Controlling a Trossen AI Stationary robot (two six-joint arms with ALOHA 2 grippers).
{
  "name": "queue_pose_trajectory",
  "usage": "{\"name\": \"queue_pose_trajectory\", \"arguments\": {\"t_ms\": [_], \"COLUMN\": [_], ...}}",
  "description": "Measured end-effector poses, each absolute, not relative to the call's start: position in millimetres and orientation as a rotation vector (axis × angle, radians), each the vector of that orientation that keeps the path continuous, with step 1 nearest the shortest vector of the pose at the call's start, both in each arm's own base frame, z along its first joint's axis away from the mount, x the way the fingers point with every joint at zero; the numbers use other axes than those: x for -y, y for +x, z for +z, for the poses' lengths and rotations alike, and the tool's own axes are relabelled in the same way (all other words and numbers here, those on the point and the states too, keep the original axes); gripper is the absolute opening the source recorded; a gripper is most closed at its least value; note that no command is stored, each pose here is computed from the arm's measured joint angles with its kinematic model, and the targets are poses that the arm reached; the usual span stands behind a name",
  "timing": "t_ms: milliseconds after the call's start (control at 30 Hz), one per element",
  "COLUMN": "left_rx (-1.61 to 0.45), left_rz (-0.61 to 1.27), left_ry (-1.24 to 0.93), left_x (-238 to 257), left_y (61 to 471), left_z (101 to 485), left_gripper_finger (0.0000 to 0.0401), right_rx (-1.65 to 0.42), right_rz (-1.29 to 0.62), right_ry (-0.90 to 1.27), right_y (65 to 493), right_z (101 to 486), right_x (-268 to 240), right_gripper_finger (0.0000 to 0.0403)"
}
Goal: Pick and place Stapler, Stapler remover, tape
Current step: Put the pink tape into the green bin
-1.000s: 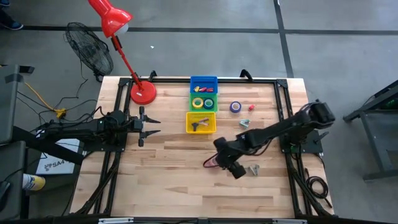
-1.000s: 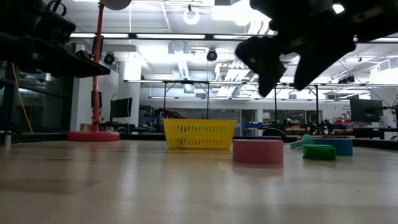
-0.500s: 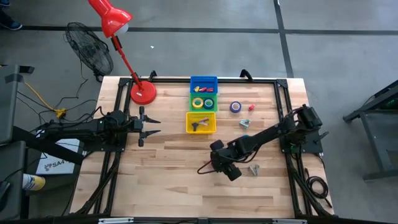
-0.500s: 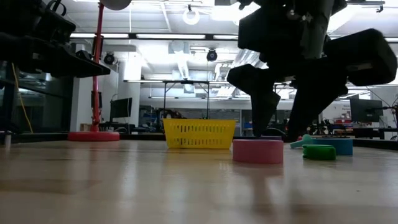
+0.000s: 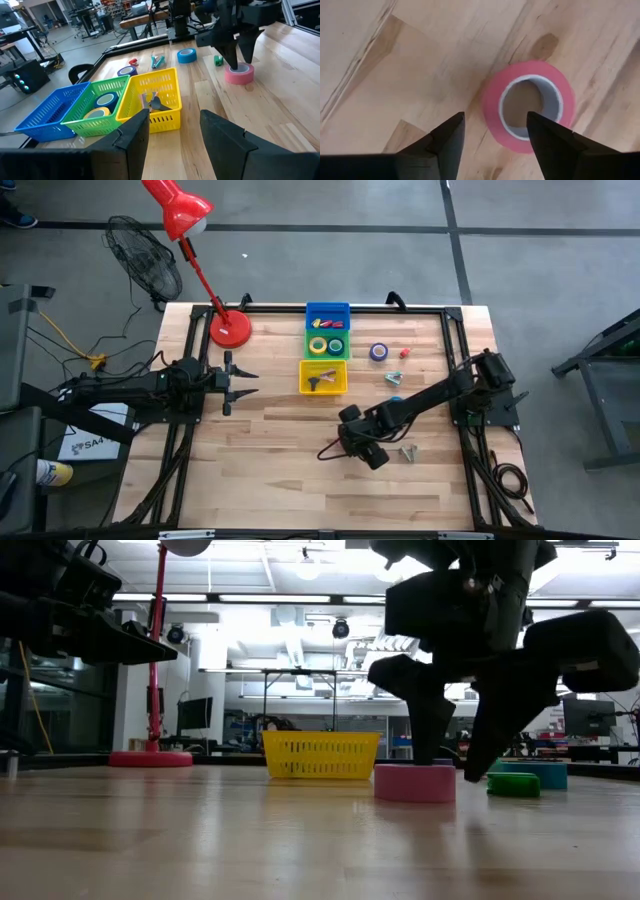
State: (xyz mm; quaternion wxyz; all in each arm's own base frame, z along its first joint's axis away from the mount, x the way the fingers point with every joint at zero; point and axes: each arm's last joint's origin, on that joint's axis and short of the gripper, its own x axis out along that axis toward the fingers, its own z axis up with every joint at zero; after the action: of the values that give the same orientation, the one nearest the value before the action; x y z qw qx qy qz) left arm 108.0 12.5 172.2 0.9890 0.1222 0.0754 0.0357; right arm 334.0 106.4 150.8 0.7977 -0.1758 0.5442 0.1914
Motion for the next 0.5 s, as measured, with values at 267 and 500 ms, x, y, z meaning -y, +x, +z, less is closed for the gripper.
{"name": "queue_pose_trajectory", "arguments": {"t_ms": [267,500], "left_rx": [-0.151,-0.151], "left_rz": [0.072,0.072], "left_ry": [0.245,0.245], "left_x": [-12.5,-12.5], "left_y": [108.0,108.0], "left_z": [172.2,172.2], "left_gripper_finger": [0.0172,0.0172], "right_rx": [-1.165,-1.165], "right_rz": [0.404,0.401], "right_ry": [-0.382,-0.384], "right_y": [335.8,335.8], "right_z": [147.9,147.6], "right_x": [-106.7,-106.6], "right_gripper_finger": [0.0187,0.0140]}}
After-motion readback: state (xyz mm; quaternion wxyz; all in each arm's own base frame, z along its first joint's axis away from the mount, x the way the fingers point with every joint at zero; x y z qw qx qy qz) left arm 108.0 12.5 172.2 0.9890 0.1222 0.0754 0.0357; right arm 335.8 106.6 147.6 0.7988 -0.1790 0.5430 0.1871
